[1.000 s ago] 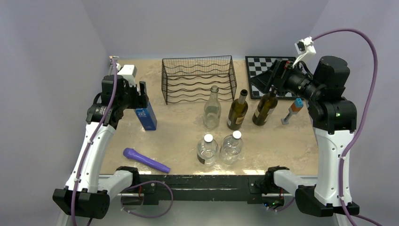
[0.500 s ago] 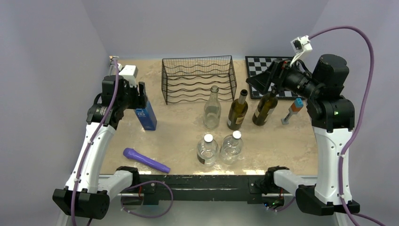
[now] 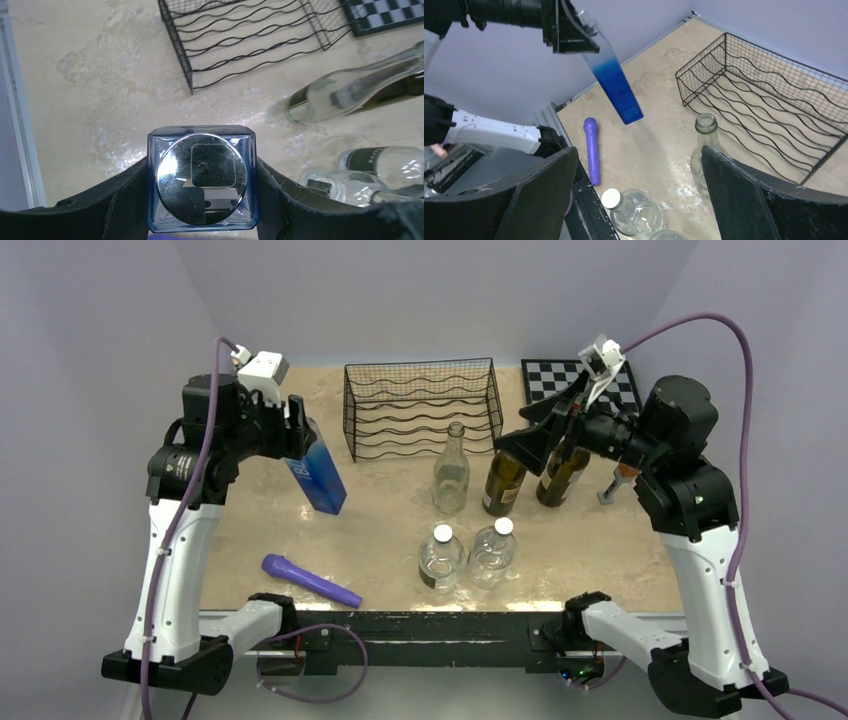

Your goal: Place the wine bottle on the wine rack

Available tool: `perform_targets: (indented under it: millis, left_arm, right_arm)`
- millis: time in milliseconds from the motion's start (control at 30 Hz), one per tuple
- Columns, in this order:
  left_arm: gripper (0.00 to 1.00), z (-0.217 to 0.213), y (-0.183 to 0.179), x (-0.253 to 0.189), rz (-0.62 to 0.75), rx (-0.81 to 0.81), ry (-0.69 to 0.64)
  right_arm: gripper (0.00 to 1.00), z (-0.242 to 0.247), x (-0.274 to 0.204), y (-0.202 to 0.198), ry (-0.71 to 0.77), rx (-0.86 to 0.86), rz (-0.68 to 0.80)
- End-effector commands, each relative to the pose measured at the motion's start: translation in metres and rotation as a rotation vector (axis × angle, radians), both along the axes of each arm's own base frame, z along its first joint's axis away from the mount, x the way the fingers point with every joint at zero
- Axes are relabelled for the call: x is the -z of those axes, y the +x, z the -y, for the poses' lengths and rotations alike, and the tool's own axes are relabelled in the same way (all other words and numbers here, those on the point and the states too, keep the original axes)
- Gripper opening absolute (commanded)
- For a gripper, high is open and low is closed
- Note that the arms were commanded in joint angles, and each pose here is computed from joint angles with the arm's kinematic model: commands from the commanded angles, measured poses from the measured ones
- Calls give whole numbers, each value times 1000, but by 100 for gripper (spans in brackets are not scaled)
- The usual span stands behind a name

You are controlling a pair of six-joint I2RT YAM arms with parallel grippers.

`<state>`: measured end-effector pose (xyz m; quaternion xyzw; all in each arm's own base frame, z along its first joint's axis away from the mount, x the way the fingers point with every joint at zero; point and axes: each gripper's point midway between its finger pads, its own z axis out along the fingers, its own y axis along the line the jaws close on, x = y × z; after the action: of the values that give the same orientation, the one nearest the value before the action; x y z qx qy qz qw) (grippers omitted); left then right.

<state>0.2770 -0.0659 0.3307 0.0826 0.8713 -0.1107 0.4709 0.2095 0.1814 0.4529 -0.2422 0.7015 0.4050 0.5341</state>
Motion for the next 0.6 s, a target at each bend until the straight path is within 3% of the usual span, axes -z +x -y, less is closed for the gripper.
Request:
perform_targets:
  millis: [0, 167, 300, 567]
  left_arm:
    - [0, 31, -14, -93, 264, 145, -138]
    - [0, 46, -30, -127, 286, 212, -221]
    - [0, 53, -47, -151, 305, 237, -277]
    - [0, 54, -67, -168, 308, 220, -339]
  right_arm:
    - [99, -21, -20, -5, -13, -51, 200]
    - [99, -58, -19, -2, 22, -95, 290]
    - [99, -94, -9, -2, -41, -121, 410]
    - [99, -164, 6, -4, -66, -159, 475]
